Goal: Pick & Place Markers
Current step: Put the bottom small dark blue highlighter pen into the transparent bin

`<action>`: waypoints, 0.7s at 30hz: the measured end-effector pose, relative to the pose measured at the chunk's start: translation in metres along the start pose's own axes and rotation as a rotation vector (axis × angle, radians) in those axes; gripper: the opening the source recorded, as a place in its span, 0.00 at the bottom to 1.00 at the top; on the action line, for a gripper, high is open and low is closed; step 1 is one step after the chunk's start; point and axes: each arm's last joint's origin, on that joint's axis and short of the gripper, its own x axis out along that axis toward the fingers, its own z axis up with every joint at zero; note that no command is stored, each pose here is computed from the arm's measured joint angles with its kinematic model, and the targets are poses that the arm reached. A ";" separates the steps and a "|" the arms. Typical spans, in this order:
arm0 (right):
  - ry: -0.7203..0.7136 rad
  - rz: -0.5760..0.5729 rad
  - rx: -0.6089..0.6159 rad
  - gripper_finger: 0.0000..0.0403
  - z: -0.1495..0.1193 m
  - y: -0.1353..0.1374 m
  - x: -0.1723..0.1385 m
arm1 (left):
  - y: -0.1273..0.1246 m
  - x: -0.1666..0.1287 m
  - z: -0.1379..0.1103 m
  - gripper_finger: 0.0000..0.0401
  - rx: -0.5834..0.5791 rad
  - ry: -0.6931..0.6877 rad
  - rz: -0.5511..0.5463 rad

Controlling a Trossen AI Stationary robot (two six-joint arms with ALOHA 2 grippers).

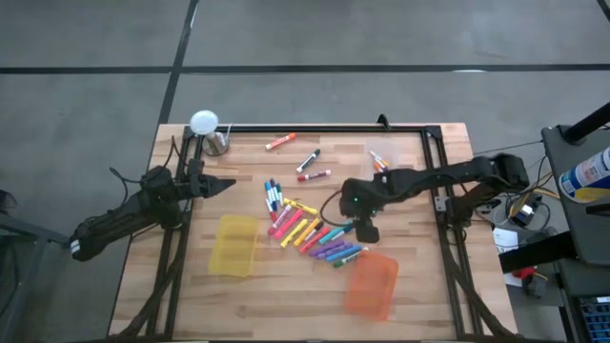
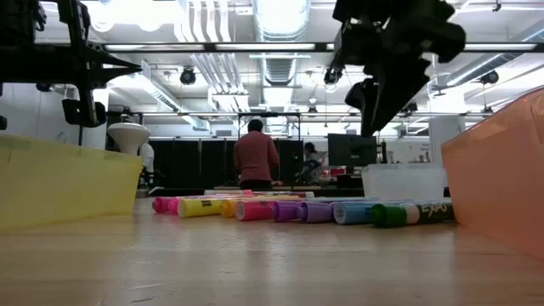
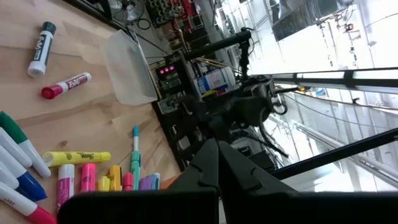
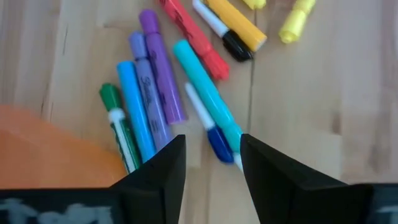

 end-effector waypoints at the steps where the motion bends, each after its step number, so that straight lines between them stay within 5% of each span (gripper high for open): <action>1: -0.005 0.000 0.011 0.35 -0.001 0.000 0.004 | 0.000 0.000 0.000 0.00 0.000 0.000 0.000; 11: 0.152 0.010 0.048 0.33 -0.012 -0.006 0.049 | 0.001 0.001 0.000 0.00 -0.006 0.006 0.015; 21: 0.214 0.028 -0.053 0.29 -0.017 -0.007 0.069 | 0.001 0.001 0.000 0.00 -0.009 0.006 0.014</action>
